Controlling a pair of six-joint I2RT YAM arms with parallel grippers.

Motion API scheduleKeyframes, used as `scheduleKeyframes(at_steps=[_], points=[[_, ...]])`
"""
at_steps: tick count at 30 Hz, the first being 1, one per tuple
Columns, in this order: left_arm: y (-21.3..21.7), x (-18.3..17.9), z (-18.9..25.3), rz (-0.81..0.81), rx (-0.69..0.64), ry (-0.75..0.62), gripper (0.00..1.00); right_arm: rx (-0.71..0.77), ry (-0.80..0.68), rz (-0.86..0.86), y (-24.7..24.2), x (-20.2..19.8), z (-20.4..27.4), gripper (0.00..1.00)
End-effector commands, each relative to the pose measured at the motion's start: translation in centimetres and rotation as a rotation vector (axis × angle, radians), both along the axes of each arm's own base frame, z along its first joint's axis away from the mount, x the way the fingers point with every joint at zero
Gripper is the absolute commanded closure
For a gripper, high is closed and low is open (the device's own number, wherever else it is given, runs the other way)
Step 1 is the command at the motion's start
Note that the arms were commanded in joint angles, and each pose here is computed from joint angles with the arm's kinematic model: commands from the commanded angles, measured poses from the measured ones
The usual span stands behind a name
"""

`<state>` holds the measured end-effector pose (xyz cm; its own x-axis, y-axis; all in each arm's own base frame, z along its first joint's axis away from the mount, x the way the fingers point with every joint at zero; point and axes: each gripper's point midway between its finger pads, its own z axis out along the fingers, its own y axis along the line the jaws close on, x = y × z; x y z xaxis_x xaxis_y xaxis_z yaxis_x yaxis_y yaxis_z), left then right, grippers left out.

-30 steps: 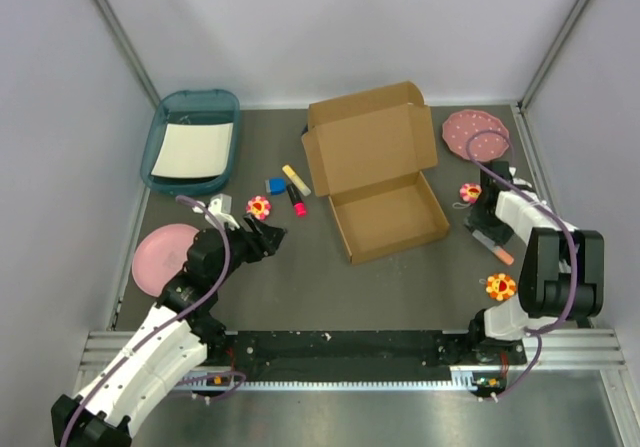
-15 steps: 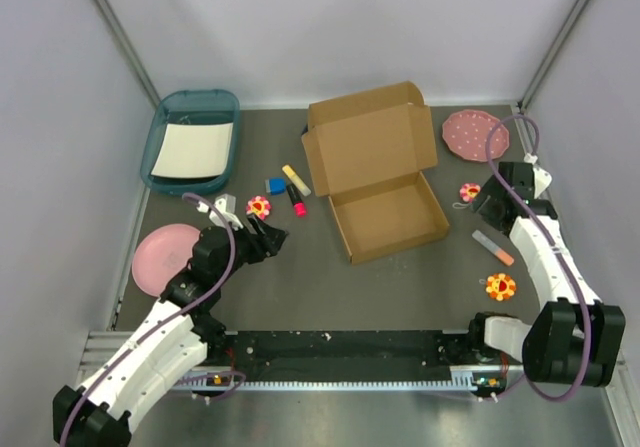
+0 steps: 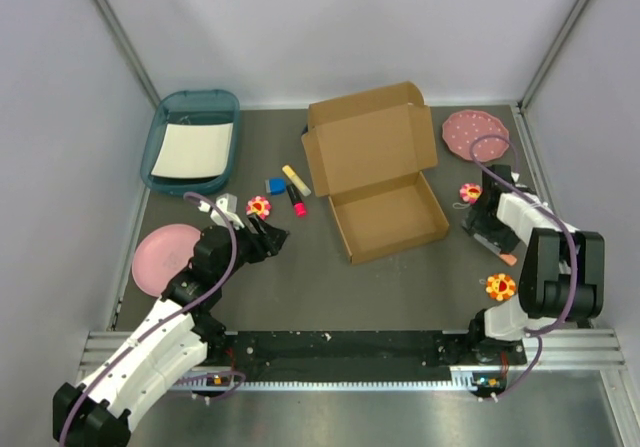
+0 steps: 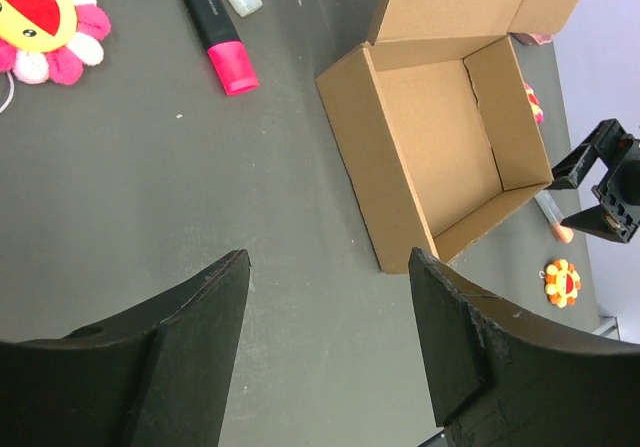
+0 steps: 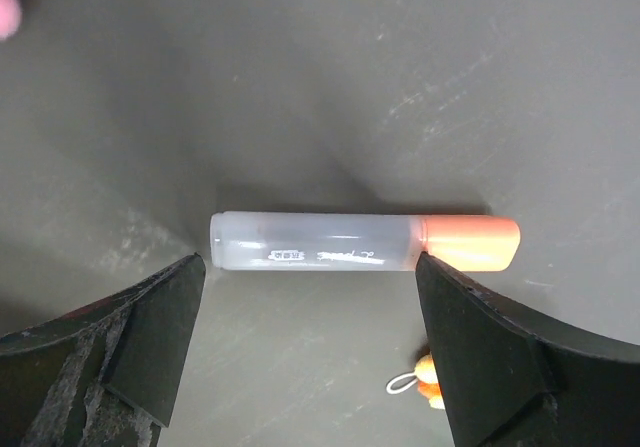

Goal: Fold the paper box

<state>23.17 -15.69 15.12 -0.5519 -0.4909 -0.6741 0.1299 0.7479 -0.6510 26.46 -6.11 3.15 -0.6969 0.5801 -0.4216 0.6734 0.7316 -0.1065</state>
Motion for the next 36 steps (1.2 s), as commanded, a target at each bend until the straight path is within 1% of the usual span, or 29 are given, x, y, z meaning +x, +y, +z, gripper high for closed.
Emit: scheduleKeyframes(at_steps=[1, 5, 8, 9, 11, 12, 15, 18, 19, 23, 24, 25, 28, 29, 31, 32, 36], points=[[-0.4, 0.3, 0.8, -0.017, -0.014, -0.040, 0.30, -0.080, -0.040, -0.043, -2.5, 2.2, 1.2, 0.12], [-0.3, 0.1, 0.6, -0.015, -0.004, -0.037, 0.30, -0.086, -0.004, -0.048, -3.2, 2.1, 0.1, 0.15], [-0.1, 0.1, 0.6, -0.013, 0.000, -0.036, 0.30, -0.070, 0.005, -0.043, -2.8, 1.8, -0.7, 0.22], [-0.1, 0.1, 0.7, -0.010, 0.000, -0.037, 0.30, -0.064, -0.018, -0.048, -2.7, 2.0, -0.6, 0.28], [-0.1, 0.1, 0.7, -0.010, 0.002, -0.037, 0.30, -0.056, -0.026, -0.047, -2.5, 1.6, -0.9, 0.35], [-0.1, 0.1, 0.6, -0.010, 0.003, -0.034, 0.30, -0.049, -0.038, -0.046, -2.4, 1.7, -0.8, 0.41], [-0.1, 0.1, 0.5, -0.010, 0.006, -0.028, 0.30, -0.034, -0.084, -0.046, -2.0, 1.6, 0.1, 0.51], [-0.2, 0.2, 0.5, -0.012, 0.006, -0.025, 0.30, -0.019, -0.164, -0.040, -1.6, 1.8, 2.0, 0.58], [-0.2, 0.2, 0.6, -0.008, 0.005, -0.026, 0.30, -0.018, -0.213, -0.037, -1.5, 1.9, 3.3, 0.59], [-0.3, 0.3, 0.6, -0.010, 0.002, -0.025, 0.30, 0.006, -0.314, -0.011, -0.7, 1.9, 5.7, 0.64], [-0.3, 0.3, 0.6, -0.010, 0.002, -0.023, 0.30, 0.026, -0.323, -0.010, -0.3, 1.7, 5.7, 0.66], [-0.3, 0.3, 0.6, -0.009, 0.000, -0.020, 0.30, 0.037, -0.331, -0.010, -0.1, 1.6, 5.7, 0.66], [-0.5, 0.3, 0.4, -0.013, 0.002, -0.011, 0.30, 0.027, -0.351, -0.081, -0.5, 1.1, 6.4, 0.37], [-0.5, 0.4, 0.4, -0.012, 0.002, -0.010, 0.30, 0.027, -0.337, -0.130, -1.0, 0.4, 6.3, 0.22], [-0.6, 0.4, 0.5, -0.013, 0.000, -0.011, 0.30, 0.112, -0.379, -0.273, -1.2, -0.3, 6.0, 0.17], [-0.6, 0.4, 0.4, -0.014, -0.004, -0.011, 0.30, 0.202, -0.414, -0.394, -1.1, -0.6, 5.6, 0.13], [-0.9, 0.5, 0.7, -0.010, -0.028, -0.011, 0.30, 0.274, -0.499, -0.586, -0.9, -1.2, 4.6, 0.06]])
